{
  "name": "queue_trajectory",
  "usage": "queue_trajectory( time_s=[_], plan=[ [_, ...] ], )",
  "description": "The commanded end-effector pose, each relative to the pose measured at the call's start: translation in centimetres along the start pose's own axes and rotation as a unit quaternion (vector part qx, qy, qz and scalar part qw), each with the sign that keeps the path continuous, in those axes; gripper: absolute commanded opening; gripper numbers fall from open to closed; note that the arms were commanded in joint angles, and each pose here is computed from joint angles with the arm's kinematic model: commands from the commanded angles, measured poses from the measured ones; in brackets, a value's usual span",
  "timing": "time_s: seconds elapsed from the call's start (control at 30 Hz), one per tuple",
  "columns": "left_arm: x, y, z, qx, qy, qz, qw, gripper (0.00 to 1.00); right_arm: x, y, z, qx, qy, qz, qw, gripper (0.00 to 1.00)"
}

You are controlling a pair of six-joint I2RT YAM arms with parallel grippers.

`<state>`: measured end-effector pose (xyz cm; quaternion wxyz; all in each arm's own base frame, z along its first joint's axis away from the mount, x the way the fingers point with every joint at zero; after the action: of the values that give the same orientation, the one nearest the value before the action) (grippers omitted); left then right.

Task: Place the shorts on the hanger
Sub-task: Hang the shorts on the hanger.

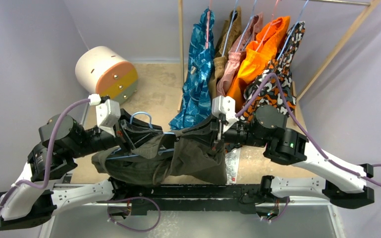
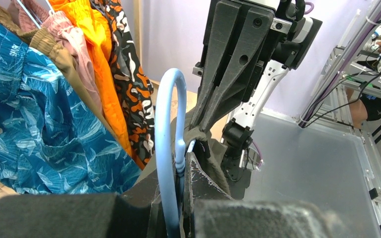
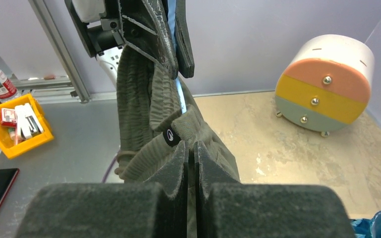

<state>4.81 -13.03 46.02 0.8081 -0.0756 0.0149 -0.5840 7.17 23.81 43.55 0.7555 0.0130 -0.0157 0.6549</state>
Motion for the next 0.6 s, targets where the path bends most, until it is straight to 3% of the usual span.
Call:
queue_trajectory(
  time_s=[0.0, 0.17, 0.33, 0.57],
  plan=[
    [-0.3, -0.2, 2.2, 0.014, -0.066, -0.002, 0.998, 0.00, -0.9, -0.4, 1.5, -0.002, -0.044, -0.038, 0.998, 0.00],
    [-0.1, 0.1, 0.8, 0.007, -0.041, 0.008, 0.999, 0.00, -2.8, 0.0, 2.6, 0.005, -0.091, -0.050, 0.995, 0.00],
    [0.1, 0.1, 0.4, 0.002, -0.037, 0.004, 0.999, 0.00, -3.3, -0.5, 2.5, 0.010, -0.090, -0.083, 0.992, 0.00],
    [1.0, -0.2, 0.2, -0.006, -0.024, -0.022, 0.999, 0.00, -3.6, -2.8, 2.5, 0.035, -0.085, -0.220, 0.971, 0.00]
  ],
)
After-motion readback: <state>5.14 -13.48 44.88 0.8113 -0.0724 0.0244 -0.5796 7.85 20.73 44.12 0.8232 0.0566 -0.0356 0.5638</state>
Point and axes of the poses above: each gripper's point midway between its finger pads, its own x axis out along the fingers, its own y axis along the line the jaws close on, z = x × y, the point moved 9 cm from there along -x, back along the fingers
